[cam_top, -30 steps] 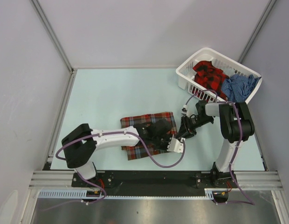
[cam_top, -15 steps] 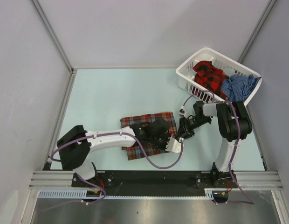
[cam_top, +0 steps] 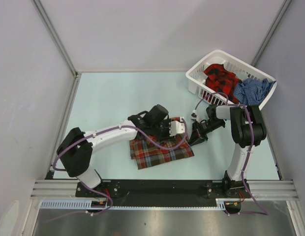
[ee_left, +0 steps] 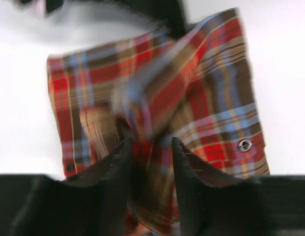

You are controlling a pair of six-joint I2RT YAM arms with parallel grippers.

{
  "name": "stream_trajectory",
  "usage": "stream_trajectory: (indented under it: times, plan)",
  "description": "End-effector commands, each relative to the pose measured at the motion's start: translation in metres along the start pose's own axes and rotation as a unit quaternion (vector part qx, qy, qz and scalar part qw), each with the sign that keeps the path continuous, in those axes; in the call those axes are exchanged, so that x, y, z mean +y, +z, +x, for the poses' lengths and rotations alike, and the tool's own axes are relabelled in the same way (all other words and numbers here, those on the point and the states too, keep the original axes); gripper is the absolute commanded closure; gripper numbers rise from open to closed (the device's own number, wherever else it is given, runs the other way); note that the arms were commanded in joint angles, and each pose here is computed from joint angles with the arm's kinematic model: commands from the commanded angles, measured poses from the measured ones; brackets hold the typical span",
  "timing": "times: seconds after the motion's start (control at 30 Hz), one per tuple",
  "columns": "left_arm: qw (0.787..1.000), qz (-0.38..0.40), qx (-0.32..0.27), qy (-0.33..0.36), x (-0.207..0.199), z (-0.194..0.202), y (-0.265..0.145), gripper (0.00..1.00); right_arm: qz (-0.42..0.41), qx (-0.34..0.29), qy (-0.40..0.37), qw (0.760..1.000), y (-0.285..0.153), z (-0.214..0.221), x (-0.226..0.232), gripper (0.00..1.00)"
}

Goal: Fold and stack the long sleeve shirts
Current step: Fold the shirt

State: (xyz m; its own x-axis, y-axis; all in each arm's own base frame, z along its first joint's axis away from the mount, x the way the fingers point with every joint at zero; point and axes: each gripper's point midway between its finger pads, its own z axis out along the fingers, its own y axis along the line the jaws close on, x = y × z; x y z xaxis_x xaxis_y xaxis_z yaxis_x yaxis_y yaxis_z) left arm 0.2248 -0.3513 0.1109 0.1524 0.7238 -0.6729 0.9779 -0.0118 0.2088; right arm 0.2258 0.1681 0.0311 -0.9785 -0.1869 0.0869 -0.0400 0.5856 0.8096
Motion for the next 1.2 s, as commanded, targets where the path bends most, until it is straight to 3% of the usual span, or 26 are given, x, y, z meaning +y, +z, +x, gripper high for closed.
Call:
stream_trajectory:
  times: [0.0, 0.1, 0.17, 0.23, 0.37, 0.57, 0.67, 0.73, 0.8, 0.9, 0.97, 1.1, 1.17]
  plan:
    - [0.996, -0.007, 0.001, -0.093, 0.015, 0.008, -0.026, 0.48, 0.012, 0.007, -0.005, 1.000, -0.001, -0.004, -0.003, 1.00]
    - [0.988, -0.021, 0.032, -0.147, 0.025, 0.036, -0.040, 0.38, 0.019, 0.014, -0.007, 1.000, 0.001, -0.002, -0.007, 1.00]
    - [0.982, 0.001, 0.050, -0.181, 0.014, 0.055, -0.052, 0.25, 0.018, 0.011, -0.007, 1.000, 0.000, -0.003, -0.008, 1.00]
    - [0.975, 0.007, 0.055, -0.213, 0.008, 0.068, -0.068, 0.24, 0.026, 0.008, -0.003, 1.000, -0.003, -0.003, -0.013, 1.00]
    - [0.956, 0.067, 0.106, -0.265, -0.039, 0.096, -0.090, 0.27, 0.029, 0.005, -0.003, 1.000, -0.004, -0.002, -0.014, 1.00]
    - [0.942, 0.098, 0.186, -0.260, -0.060, 0.144, -0.100, 0.30, 0.038, 0.011, -0.020, 0.999, -0.001, -0.002, -0.011, 1.00]
    - [0.931, 0.090, 0.184, -0.301, -0.047, 0.156, -0.103, 0.34, 0.045, 0.008, -0.027, 0.999, -0.002, -0.004, -0.012, 1.00]
    - [0.929, 0.132, 0.142, -0.316, -0.053, 0.137, -0.105, 0.41, 0.048, 0.006, -0.031, 0.998, -0.003, -0.005, -0.011, 1.00]
    - [0.937, 0.152, 0.106, -0.295, -0.063, 0.119, -0.108, 0.38, 0.051, 0.008, -0.032, 0.998, -0.002, -0.005, -0.012, 1.00]
    - [0.948, 0.196, 0.124, -0.220, -0.101, 0.118, -0.101, 0.33, 0.055, 0.011, -0.031, 0.998, 0.000, -0.005, -0.013, 1.00]
    - [0.947, 0.225, 0.147, -0.176, -0.125, 0.125, -0.097, 0.35, 0.059, 0.012, -0.029, 0.998, 0.000, -0.005, -0.015, 1.00]
    - [0.954, 0.225, 0.174, -0.093, -0.147, 0.142, -0.092, 0.48, 0.069, 0.013, -0.033, 0.997, -0.001, -0.006, -0.016, 1.00]
    - [0.972, 0.173, 0.158, -0.018, -0.136, 0.138, -0.091, 0.48, 0.068, 0.013, -0.032, 0.997, -0.001, -0.006, -0.016, 1.00]
